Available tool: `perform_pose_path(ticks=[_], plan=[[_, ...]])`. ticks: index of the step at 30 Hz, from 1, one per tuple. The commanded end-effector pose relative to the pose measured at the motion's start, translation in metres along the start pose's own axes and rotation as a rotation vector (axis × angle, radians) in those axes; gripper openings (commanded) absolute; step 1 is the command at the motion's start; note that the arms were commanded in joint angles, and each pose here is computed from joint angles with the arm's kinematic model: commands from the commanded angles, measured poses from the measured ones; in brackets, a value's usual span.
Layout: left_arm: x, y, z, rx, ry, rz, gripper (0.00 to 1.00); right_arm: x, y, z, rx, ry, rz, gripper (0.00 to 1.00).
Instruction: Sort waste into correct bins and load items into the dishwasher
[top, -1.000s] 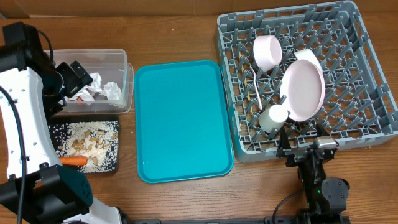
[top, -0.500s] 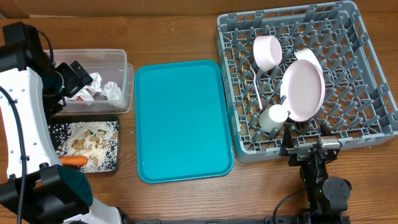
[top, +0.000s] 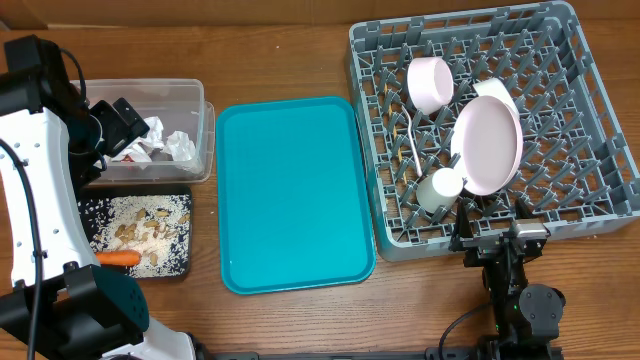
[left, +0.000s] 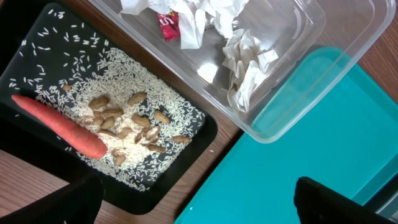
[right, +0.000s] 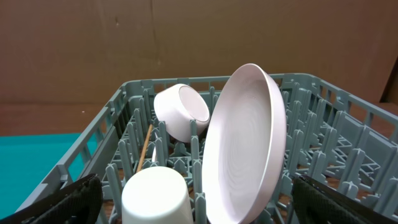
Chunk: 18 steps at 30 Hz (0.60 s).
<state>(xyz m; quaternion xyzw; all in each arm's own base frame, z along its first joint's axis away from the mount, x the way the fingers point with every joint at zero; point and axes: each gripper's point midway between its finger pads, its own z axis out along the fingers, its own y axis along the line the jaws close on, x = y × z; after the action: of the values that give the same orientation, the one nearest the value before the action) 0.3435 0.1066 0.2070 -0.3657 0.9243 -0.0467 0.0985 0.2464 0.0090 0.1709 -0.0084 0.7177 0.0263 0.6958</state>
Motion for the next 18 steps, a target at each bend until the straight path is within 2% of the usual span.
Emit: perform_pose_path(ticks=[1,9,18], plan=[[0.003,-0.001,0.001,0.001,0.006,-0.010,1.00,0.001,0.000,0.000,0.001,-0.008,-0.005,1.00],[0.003,-0.001,-0.005,0.008,-0.009,-0.009,1.00,0.001,0.000,0.000,0.001,-0.008,-0.005,1.00],[0.028,-0.020,-0.076,0.111,-0.185,0.071,1.00,0.001,0.000,0.000,0.001,-0.008,-0.005,1.00]])
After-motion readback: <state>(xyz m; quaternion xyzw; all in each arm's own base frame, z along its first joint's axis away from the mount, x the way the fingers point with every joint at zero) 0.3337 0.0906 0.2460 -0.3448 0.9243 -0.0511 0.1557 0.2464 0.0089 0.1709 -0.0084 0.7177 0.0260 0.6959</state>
